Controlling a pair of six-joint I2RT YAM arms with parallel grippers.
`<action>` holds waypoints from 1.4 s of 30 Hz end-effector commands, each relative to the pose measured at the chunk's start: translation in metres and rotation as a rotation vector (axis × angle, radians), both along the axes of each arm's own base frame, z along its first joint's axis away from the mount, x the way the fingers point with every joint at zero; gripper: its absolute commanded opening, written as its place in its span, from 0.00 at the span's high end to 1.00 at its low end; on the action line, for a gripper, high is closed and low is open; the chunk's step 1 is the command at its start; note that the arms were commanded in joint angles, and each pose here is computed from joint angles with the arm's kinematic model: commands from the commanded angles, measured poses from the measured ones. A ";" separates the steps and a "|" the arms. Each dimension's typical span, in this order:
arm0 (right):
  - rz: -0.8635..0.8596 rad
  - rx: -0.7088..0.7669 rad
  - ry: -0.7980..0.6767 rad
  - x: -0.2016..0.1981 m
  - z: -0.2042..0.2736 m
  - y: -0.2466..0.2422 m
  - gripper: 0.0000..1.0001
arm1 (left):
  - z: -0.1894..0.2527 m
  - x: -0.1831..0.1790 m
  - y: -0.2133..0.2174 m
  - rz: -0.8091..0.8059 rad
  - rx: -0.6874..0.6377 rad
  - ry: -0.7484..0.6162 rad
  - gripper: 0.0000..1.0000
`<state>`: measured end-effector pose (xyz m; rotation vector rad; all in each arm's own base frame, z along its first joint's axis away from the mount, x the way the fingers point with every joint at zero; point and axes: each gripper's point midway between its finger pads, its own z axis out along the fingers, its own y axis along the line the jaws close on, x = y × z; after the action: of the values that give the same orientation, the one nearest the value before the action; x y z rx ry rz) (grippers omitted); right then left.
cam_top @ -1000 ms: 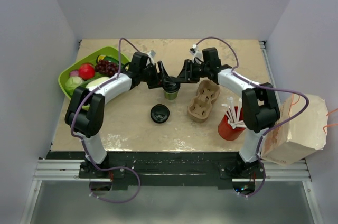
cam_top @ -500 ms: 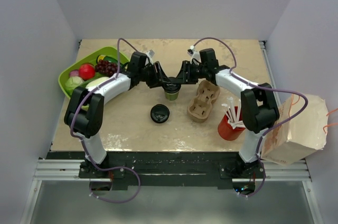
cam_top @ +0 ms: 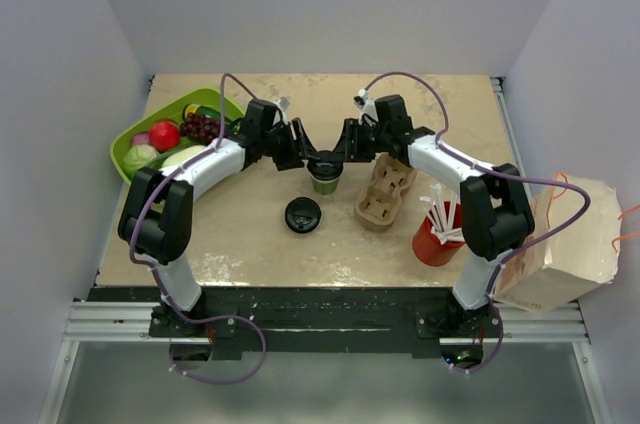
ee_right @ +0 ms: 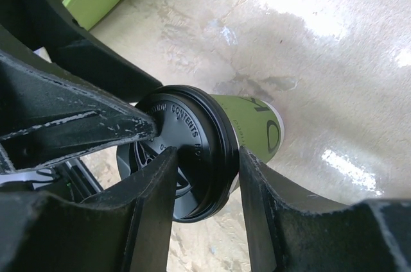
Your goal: Pack the takeout coffee
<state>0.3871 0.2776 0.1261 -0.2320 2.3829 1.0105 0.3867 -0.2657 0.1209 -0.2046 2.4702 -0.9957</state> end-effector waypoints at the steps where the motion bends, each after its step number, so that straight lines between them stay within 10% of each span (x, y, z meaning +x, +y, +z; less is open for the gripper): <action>1: -0.010 -0.020 -0.021 -0.007 0.007 -0.004 0.54 | 0.002 -0.015 0.007 -0.015 0.043 0.015 0.34; 31: -0.107 0.021 0.050 -0.031 0.020 -0.010 0.44 | 0.020 -0.037 -0.002 -0.069 -0.057 0.036 0.25; 42: -0.069 0.083 0.116 -0.042 0.008 0.015 0.50 | 0.004 -0.044 -0.006 -0.070 -0.093 0.077 0.46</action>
<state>0.3489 0.2795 0.1276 -0.0638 2.4472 1.0362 0.3466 -0.2656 0.1173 -0.2017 2.5445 -1.1018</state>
